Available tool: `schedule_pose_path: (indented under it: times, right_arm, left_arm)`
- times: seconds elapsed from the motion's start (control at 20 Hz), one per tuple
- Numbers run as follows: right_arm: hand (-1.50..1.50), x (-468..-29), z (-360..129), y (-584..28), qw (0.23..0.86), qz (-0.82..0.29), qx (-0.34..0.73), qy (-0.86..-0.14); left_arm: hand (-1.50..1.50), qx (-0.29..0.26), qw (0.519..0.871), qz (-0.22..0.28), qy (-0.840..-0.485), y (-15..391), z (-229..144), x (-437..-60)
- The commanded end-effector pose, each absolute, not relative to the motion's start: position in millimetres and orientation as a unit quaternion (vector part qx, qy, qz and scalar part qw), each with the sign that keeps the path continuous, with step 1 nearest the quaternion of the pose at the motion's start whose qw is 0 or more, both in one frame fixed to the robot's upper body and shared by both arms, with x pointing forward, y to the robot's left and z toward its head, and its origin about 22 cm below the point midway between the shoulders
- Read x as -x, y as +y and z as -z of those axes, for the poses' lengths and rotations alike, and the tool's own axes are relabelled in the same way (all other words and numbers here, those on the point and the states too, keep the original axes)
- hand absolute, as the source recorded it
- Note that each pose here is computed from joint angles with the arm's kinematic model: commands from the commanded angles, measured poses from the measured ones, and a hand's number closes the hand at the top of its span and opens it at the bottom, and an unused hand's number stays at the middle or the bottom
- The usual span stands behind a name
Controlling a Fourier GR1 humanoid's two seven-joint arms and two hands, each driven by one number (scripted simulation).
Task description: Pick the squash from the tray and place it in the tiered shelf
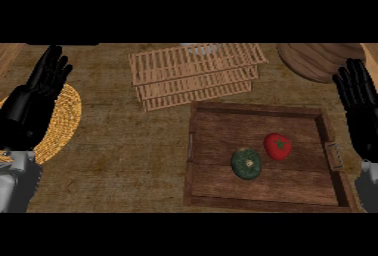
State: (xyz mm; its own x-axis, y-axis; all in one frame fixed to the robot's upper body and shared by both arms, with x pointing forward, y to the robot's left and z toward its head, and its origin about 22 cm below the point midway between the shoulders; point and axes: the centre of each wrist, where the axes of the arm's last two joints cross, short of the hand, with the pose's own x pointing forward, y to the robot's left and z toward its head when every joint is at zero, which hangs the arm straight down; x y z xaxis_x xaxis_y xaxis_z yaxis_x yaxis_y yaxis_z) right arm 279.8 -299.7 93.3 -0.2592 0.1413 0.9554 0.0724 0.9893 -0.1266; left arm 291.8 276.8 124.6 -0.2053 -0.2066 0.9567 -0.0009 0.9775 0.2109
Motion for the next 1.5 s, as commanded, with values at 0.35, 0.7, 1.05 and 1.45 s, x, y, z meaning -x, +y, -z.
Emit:
schedule_pose_path:
  times: [0.35, 0.7, 1.05, 1.45]
  right_arm:
    - [-1.5, -271, -57, -236, 0.649, 0.152, 0.238, -0.707]
    - [-1.5, -223, -92, -215, 0.609, 0.052, 0.127, -0.781]
    - [-1.5, -198, -123, -213, 0.683, -0.172, 0.189, -0.684]
    - [-1.5, -207, -149, -197, 0.687, -0.335, 0.373, -0.527]
  left_arm:
    - [0.0, -0.109, 0.693, -0.013, -0.713, 280, -53, -264]
    - [0.0, -0.111, 0.687, -0.019, -0.718, 272, -74, -256]
    - [0.0, -0.111, 0.687, -0.02, -0.718, 270, -65, -262]
    - [0.0, -0.104, 0.686, -0.013, -0.72, 262, -64, -258]
